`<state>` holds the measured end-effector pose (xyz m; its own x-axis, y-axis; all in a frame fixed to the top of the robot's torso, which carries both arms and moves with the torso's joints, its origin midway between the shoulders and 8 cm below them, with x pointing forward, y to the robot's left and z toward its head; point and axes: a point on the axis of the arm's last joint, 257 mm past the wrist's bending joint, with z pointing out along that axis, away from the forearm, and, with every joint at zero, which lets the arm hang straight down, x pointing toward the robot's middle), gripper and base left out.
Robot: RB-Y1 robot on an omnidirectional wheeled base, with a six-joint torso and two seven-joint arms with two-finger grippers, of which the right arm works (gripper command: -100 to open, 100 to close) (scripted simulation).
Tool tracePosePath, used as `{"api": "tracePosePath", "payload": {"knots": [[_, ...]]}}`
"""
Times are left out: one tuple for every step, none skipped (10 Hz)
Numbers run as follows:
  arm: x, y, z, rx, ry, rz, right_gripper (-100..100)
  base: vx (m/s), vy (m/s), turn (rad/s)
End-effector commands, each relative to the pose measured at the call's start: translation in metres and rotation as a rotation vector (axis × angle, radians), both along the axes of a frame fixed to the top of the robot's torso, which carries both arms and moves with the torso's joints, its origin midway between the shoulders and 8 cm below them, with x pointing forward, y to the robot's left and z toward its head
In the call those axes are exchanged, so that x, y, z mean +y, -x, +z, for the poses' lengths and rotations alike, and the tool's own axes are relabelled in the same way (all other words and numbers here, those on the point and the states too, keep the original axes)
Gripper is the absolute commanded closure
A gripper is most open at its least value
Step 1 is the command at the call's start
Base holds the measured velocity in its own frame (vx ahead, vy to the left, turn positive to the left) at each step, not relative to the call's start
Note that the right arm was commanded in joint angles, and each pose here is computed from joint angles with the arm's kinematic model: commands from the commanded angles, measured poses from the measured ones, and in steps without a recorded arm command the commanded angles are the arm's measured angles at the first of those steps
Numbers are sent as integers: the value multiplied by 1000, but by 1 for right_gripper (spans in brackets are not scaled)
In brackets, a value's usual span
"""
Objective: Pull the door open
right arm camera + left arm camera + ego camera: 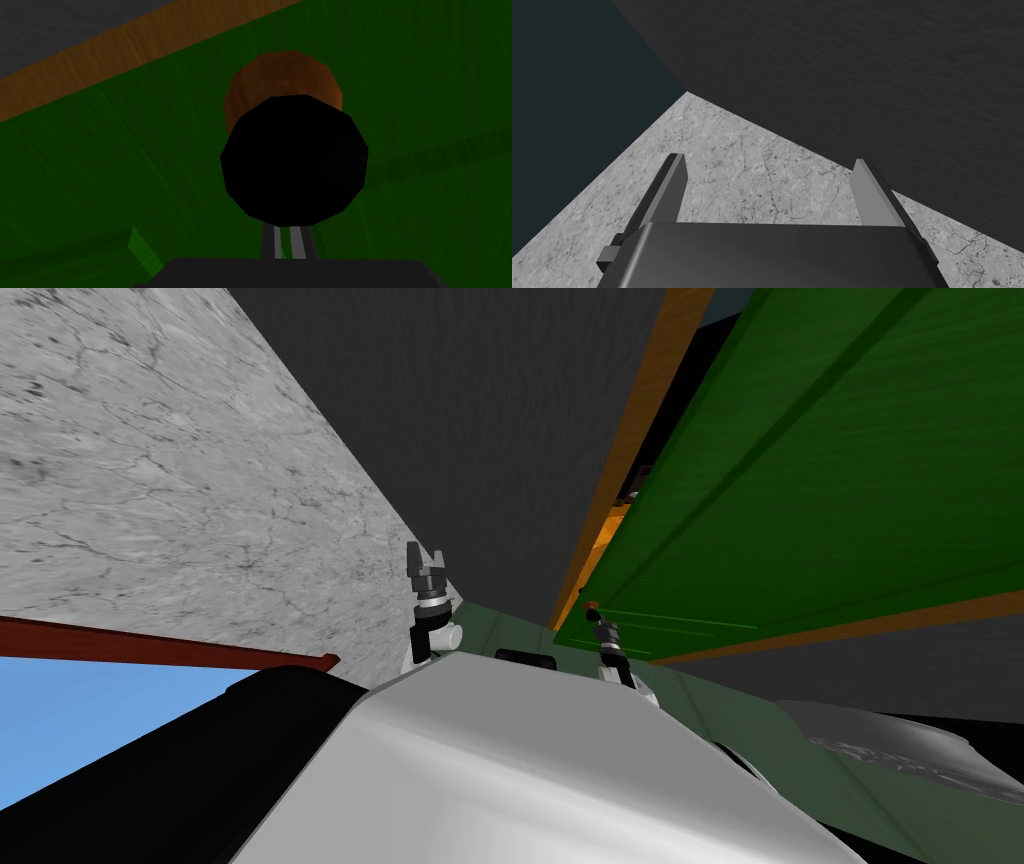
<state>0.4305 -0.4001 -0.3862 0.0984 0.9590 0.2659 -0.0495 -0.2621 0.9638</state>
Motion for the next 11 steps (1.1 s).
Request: {"api": "tracePosePath", "payload": {"knots": [[22,-9,8,-36,-74,33,100,-57,-31,93],[2,-3,-1,-10,-84,-4,-100,-52,-55,4],[3,-3,-1,-13,-109,-4,-100,-38,-34,-28],[4,-4,-1,-17,-145,-5,-100,-67,29,85],[6,-5,-1,-21,-179,-5,-100,-95,32,53],[7,-6,-1,-26,-219,-6,-100,-79,14,24],[7,-6,-1,-27,-225,-6,-100,-40,3,5],[9,-8,-1,-32,-271,-7,-100,-36,-13,19],[12,-9,-1,-37,-309,-8,-100,-64,-13,37],[12,-9,-1,-38,-319,-7,-100,-49,-14,14],[14,-10,-1,-44,-368,-8,-100,-48,-14,25]]}}
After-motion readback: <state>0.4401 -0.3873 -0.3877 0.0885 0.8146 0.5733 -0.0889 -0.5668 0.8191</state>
